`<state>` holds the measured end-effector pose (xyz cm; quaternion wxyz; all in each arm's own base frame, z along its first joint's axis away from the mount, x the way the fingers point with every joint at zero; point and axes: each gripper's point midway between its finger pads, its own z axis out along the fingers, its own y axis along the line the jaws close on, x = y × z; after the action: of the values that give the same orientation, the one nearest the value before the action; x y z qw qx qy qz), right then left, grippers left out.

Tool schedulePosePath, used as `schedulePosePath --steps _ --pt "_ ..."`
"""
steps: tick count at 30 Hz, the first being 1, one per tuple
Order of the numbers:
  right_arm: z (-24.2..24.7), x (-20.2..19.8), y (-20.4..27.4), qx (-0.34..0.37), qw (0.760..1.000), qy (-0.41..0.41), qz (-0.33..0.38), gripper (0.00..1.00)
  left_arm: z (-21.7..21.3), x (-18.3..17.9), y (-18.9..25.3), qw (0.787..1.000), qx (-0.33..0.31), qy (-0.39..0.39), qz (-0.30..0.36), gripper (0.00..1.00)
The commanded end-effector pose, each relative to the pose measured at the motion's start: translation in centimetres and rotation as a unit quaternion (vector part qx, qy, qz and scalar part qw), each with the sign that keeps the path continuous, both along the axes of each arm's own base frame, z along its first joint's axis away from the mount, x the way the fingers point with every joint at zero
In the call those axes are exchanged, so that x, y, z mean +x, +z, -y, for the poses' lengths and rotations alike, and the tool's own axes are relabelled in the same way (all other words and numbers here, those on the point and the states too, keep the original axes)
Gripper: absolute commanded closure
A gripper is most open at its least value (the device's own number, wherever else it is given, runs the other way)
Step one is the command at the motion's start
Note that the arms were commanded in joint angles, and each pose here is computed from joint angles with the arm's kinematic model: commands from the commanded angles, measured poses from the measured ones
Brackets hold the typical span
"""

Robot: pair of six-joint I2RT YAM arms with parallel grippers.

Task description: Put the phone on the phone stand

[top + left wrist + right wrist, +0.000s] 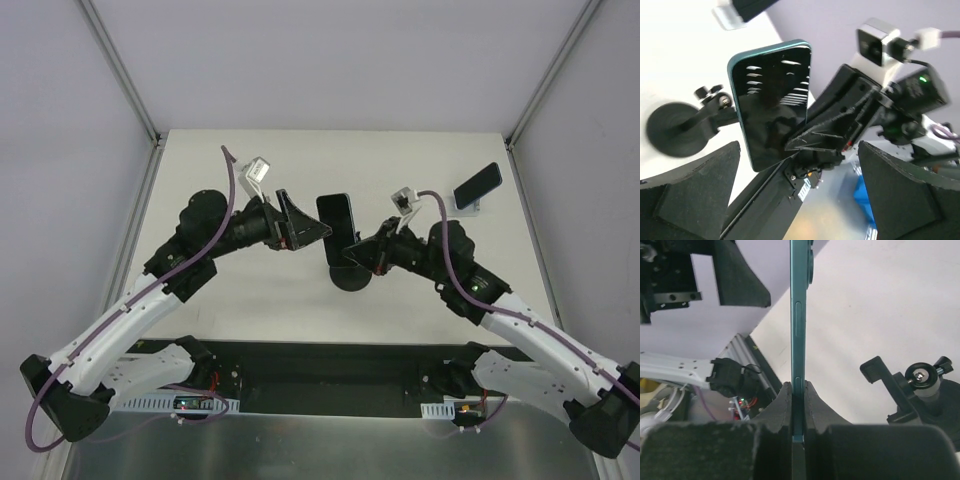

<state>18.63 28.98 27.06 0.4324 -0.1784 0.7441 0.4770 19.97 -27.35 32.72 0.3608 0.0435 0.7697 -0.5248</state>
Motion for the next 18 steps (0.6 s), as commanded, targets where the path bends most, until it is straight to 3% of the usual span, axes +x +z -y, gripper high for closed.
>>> schedulePosePath --steps 1,4,5,8,12,18 --pt "1.1 -4.1 7.9 0.133 0.980 0.109 0.098 0.99 0.9 -1.8 4.4 0.986 -0.075 -0.101 0.113 0.01" --pt "1.8 -5.9 8.4 0.146 0.972 0.145 0.114 1.00 1.5 -2.2 5.5 0.976 -0.105 -0.143 0.125 0.03" --pt "1.9 -6.3 8.8 0.153 0.969 0.150 0.120 0.99 1.9 -1.8 5.1 0.976 -0.105 -0.149 0.115 0.11" --pt "2.4 -7.1 9.2 0.164 0.966 0.157 0.127 0.99 2.8 -1.7 6.2 0.970 -0.121 -0.178 0.117 0.21" --pt "2.2 -7.2 8.9 0.164 0.965 0.164 0.123 0.99 3.5 -3.1 8.6 0.944 -0.163 -0.242 0.157 0.49" --pt "2.0 -6.9 8.5 0.165 0.965 0.164 0.121 0.99 4.2 -4.5 9.5 0.928 -0.168 -0.286 0.168 0.58"
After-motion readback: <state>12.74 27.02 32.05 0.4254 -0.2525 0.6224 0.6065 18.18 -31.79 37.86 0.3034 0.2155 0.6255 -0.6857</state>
